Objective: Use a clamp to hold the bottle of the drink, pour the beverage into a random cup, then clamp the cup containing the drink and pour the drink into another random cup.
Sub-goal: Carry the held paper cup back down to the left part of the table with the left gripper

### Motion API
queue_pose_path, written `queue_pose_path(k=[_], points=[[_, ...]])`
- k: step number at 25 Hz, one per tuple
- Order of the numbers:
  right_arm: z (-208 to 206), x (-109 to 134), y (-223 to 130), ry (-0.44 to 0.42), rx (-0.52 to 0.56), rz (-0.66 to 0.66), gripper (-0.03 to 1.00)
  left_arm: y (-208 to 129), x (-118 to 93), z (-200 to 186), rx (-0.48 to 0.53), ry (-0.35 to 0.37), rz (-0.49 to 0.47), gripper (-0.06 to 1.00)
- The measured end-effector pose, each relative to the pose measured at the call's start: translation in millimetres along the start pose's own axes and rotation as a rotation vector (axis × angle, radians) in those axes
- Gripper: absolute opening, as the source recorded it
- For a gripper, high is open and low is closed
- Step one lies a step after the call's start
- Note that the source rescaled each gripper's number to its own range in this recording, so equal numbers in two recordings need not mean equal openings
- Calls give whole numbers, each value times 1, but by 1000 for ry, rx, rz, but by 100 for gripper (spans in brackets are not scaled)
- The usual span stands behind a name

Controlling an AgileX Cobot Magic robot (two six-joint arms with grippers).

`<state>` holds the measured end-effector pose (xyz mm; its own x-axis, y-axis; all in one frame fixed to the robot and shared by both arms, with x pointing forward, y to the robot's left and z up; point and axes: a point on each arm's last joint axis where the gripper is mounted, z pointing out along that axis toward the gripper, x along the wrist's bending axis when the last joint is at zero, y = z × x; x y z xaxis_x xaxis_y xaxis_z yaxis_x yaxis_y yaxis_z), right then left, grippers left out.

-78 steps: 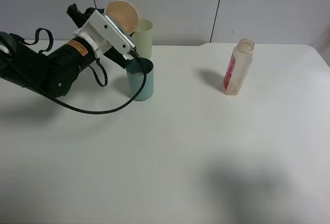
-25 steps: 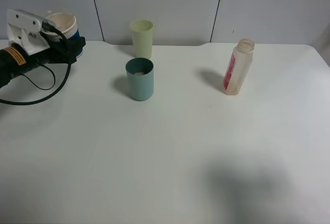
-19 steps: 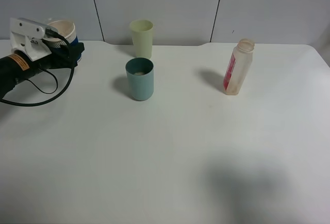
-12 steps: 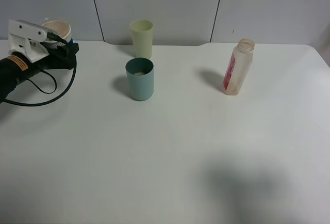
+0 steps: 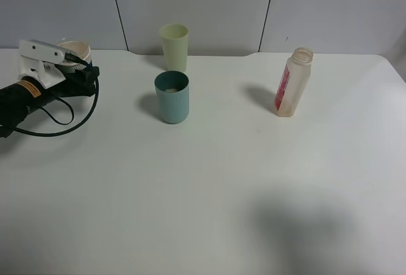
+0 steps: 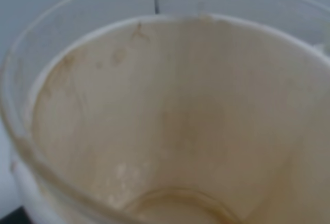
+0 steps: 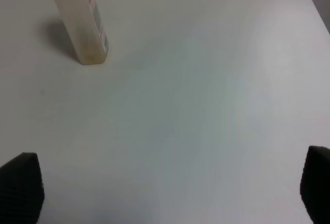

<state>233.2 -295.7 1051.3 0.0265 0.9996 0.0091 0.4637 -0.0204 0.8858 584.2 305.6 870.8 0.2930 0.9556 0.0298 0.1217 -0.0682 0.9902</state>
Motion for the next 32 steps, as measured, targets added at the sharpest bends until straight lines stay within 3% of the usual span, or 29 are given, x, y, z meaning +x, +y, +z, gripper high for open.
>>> queue_pose_path(k=[11, 24, 32], points=[[0, 0, 0, 0, 0, 0, 100, -22, 1, 6, 49, -2, -29, 0], [0, 0, 0, 0, 0, 0, 100, -26, 10, 28, 11, 1, -104, 0], [0, 0, 0, 0, 0, 0, 100, -28, 13, 35, 1, 1, -103, 0]])
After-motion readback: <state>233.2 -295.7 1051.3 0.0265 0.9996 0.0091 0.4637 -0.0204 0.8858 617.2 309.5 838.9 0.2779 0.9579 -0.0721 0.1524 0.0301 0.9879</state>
